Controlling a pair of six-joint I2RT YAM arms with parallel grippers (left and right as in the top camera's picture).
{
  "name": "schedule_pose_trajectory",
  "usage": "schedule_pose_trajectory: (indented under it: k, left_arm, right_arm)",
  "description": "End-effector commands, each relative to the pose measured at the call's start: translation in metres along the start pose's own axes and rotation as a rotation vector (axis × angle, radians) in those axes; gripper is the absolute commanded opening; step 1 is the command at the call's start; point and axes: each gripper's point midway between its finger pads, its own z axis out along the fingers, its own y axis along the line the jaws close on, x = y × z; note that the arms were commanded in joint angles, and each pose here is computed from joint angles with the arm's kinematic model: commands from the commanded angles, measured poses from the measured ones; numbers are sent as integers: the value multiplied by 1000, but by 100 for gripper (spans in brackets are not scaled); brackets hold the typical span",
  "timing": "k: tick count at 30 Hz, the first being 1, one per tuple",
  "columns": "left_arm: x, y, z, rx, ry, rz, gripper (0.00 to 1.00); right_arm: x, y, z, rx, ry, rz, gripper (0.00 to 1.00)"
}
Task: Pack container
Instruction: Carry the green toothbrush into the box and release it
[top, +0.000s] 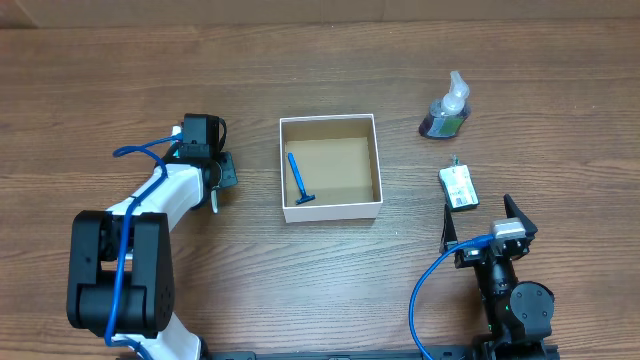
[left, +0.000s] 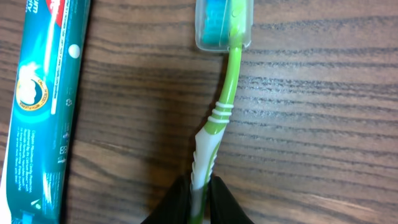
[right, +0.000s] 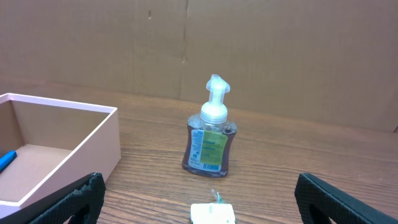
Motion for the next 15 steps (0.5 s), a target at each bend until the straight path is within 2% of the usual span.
schedule_pose_trajectory:
  k: [1, 7, 15]
  left_arm:
    - [-39, -2, -38, 20, -108, -19, 10]
    - [-64, -1, -89, 53, -222, -38, 4]
    - [-76, -15, -158, 160, -352, -44, 4]
  right_arm:
    - [1, -1, 0, 6, -6, -6, 100]
    - [1, -1, 0, 6, -6, -6, 100]
    - [1, -1, 0, 6, -6, -6, 100]
